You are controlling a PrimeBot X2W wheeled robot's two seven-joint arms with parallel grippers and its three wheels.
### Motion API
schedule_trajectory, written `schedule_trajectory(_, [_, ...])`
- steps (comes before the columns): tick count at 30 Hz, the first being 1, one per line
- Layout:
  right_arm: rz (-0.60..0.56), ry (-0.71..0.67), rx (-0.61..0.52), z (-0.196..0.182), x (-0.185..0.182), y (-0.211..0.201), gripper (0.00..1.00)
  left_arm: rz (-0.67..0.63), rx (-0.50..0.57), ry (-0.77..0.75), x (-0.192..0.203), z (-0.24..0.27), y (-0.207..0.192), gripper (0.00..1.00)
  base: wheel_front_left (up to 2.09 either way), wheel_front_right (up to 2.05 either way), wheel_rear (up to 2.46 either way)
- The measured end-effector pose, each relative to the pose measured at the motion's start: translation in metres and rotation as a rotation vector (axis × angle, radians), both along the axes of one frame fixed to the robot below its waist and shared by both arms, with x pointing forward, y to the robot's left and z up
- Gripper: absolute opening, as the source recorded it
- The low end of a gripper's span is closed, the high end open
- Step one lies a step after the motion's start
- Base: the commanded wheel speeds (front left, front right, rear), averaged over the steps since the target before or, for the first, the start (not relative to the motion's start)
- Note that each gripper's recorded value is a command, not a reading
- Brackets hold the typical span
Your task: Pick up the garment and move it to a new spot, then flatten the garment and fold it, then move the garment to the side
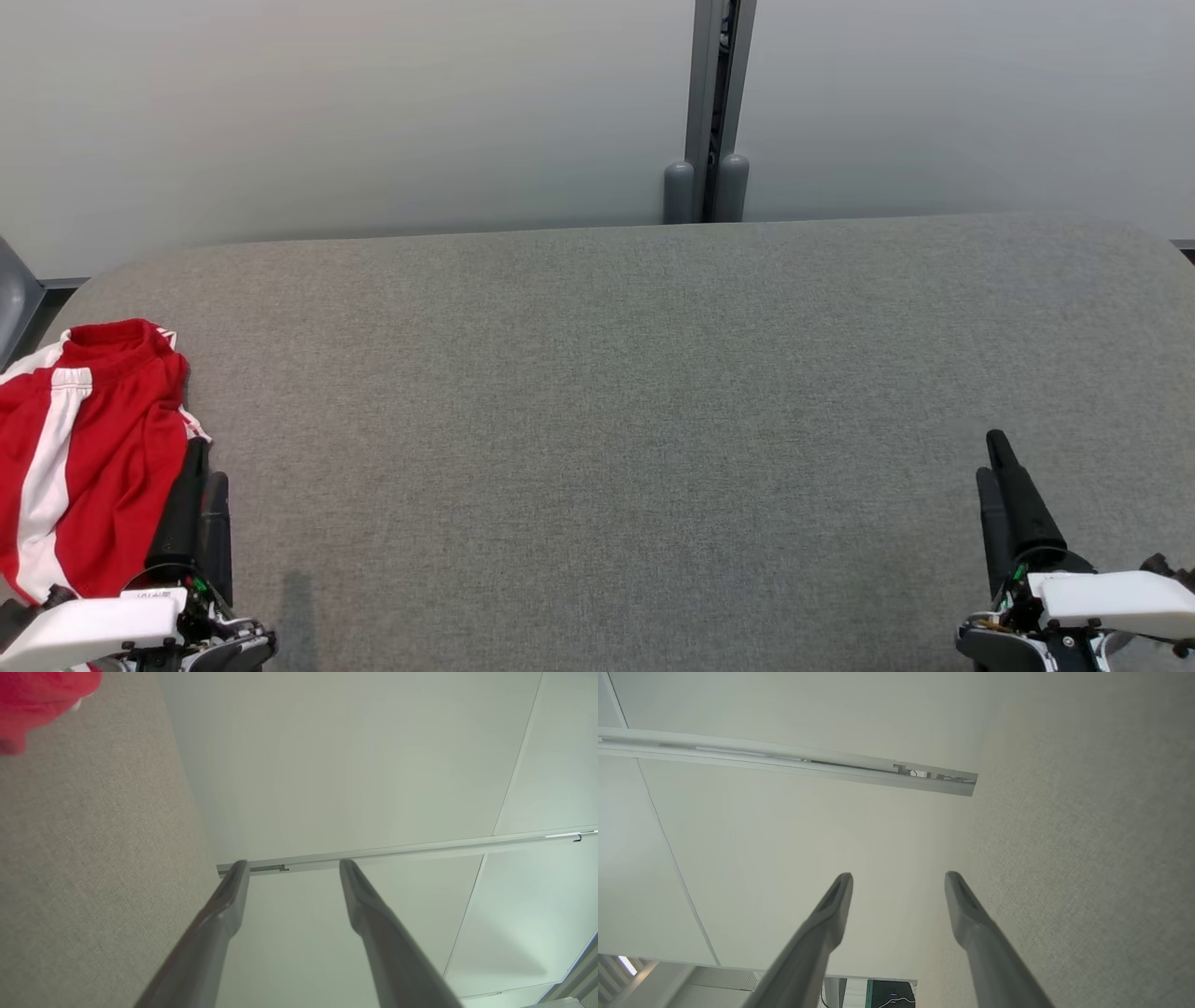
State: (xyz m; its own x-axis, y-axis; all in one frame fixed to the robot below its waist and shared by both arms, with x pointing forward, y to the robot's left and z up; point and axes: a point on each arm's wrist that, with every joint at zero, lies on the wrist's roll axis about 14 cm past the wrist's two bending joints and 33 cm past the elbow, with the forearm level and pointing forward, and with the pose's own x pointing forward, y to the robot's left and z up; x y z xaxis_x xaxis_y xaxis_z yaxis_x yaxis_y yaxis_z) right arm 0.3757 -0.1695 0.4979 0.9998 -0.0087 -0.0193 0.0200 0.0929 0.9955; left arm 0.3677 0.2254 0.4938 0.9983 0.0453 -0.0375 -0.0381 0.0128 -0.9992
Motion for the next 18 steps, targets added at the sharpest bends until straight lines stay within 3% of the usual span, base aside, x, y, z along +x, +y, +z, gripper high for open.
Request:
schedule_trajectory(7, [-0.005, -0.080, -0.184, 0.025, 0.007, -0.006, 1.00, 0.005, 0.150, -0.022, 0.009, 0.014, -0.001, 1.00, 0.00, 0.00, 0.00])
schedule_trajectory(18, [0.003, -0.179, -0.512, 0.051, 0.009, -0.004, 1.00, 0.013, 0.472, -0.060, 0.012, 0.036, -0.005, 1.00, 0.00, 0.00, 0.00])
